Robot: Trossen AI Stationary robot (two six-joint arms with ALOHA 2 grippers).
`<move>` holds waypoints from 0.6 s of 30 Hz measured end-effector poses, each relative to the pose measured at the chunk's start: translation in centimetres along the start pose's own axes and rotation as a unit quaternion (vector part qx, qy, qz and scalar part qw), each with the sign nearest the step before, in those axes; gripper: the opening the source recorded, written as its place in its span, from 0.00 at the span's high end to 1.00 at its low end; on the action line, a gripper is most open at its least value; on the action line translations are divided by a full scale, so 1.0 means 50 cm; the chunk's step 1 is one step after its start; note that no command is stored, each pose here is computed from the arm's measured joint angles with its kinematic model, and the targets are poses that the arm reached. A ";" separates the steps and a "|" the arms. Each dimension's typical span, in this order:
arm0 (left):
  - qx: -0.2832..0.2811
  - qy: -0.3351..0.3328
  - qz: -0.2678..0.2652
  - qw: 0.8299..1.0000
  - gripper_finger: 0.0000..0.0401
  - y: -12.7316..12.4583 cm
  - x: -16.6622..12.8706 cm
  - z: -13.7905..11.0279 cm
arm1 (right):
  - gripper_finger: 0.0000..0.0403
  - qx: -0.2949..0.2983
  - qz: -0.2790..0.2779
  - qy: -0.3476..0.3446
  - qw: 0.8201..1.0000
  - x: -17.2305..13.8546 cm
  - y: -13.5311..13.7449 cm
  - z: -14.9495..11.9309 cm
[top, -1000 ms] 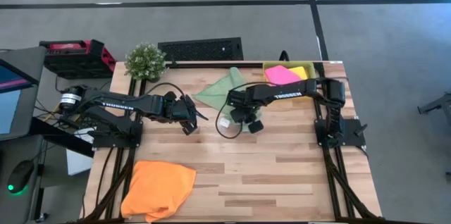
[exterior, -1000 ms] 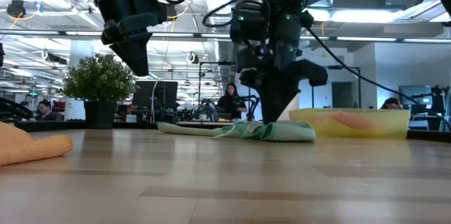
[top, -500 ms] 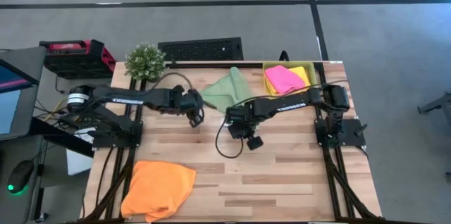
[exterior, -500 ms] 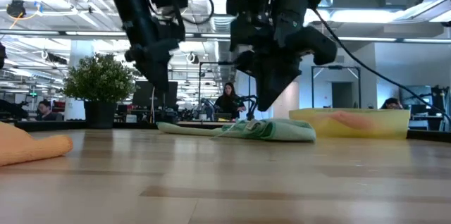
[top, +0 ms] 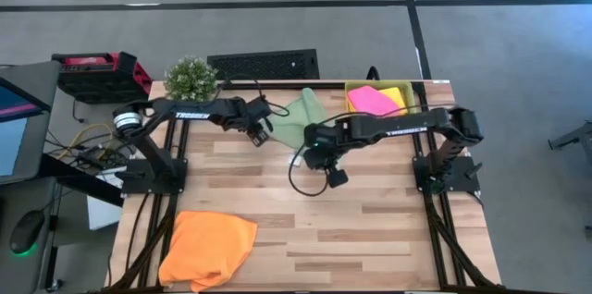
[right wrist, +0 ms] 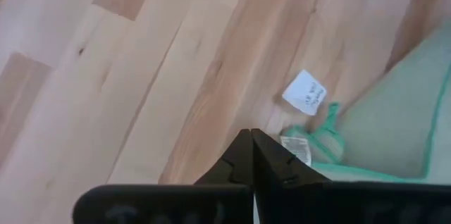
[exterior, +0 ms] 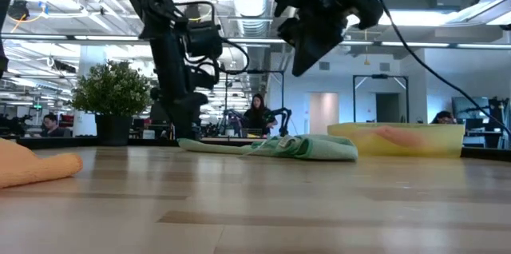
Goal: Fold microfiber towels
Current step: Fold the light green towel
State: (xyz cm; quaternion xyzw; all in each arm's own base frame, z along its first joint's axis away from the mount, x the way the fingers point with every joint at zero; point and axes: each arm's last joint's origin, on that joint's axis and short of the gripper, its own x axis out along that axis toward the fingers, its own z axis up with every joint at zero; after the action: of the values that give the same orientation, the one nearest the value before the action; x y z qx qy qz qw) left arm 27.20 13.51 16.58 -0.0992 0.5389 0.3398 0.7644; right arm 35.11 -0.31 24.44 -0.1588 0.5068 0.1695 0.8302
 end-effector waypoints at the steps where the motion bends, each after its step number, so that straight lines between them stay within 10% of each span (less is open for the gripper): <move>1: 0.003 0.002 0.003 1.000 0.64 0.003 0.006 0.001 | 0.95 0.004 -0.002 -0.002 1.000 -0.006 -0.001 -0.001; 18: 0.036 0.028 -0.058 0.997 0.64 0.011 0.054 0.001 | 0.95 0.021 -0.010 -0.007 1.000 -0.014 -0.017 -0.008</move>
State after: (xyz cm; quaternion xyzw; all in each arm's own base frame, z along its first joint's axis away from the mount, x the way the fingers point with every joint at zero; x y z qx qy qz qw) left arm 27.39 15.08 14.34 -0.1122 0.5649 0.2723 0.7708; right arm 34.88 -1.32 24.96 -0.1451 0.5028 0.1511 0.8387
